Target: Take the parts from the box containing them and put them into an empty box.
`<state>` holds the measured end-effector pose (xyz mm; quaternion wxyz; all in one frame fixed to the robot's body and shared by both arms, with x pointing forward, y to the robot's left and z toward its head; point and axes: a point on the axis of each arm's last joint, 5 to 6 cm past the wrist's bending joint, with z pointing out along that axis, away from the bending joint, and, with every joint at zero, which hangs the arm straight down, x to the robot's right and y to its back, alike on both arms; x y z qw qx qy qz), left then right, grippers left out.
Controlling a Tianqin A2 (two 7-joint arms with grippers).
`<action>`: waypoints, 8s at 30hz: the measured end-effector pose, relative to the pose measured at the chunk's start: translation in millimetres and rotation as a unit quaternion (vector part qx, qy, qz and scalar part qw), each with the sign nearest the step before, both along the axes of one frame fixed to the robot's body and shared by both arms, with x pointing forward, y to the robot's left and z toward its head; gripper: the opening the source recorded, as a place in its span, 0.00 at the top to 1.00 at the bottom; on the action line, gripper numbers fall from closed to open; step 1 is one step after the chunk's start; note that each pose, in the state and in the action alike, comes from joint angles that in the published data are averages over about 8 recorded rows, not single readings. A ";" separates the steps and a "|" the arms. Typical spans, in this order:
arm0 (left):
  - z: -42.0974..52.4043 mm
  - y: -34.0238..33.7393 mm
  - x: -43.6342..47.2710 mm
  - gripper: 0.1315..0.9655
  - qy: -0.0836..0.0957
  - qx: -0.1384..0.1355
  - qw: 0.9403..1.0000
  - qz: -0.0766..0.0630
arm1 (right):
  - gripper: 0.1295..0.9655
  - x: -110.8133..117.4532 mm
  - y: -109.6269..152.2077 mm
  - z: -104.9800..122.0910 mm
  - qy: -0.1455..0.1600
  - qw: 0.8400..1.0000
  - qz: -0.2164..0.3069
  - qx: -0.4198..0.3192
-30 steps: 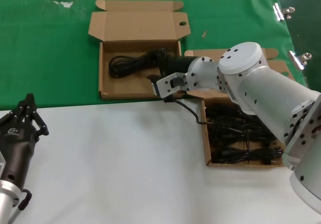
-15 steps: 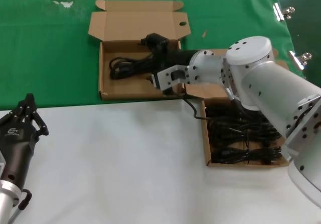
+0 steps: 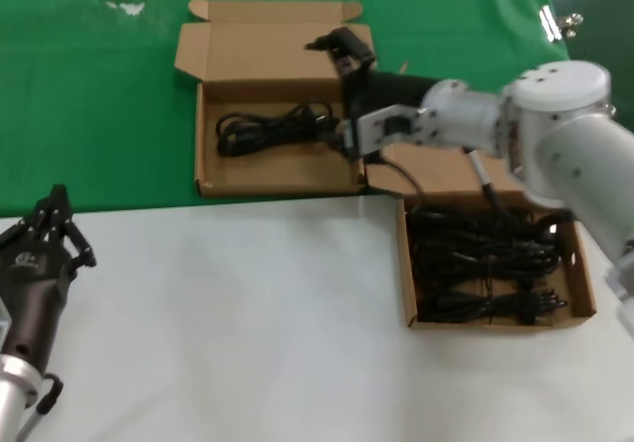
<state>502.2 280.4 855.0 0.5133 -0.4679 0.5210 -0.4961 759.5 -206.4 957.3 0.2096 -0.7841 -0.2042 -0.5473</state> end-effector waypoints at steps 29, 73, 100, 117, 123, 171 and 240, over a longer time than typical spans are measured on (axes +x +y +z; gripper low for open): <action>0.0 0.0 0.0 0.99 0.000 0.000 1.000 0.000 | 0.00 -96.2 -140.6 7.0 -0.010 0.998 -0.064 0.016; 0.0 0.0 0.0 0.38 0.000 0.000 1.000 0.000 | 0.00 -157.7 -87.3 -59.0 0.049 0.927 -0.166 0.334; 0.0 0.0 0.0 0.01 0.000 0.000 1.000 0.000 | 0.00 -218.8 -72.9 -91.4 0.081 0.786 -0.263 0.554; 0.0 0.0 0.0 0.00 0.000 0.000 1.000 0.000 | 0.00 -244.9 -73.3 -100.2 0.083 0.716 -0.300 0.624; 0.0 0.0 0.0 0.00 0.000 0.000 1.000 0.000 | 0.00 -244.9 -73.3 -100.2 0.083 0.716 -0.300 0.624; 0.0 0.0 0.0 0.00 0.000 0.000 1.000 0.000 | 0.00 -244.9 -73.3 -100.2 0.083 0.716 -0.300 0.624; 0.0 0.0 0.0 0.00 0.000 0.000 1.000 0.000 | 0.00 -244.9 -73.3 -100.2 0.083 0.716 -0.300 0.624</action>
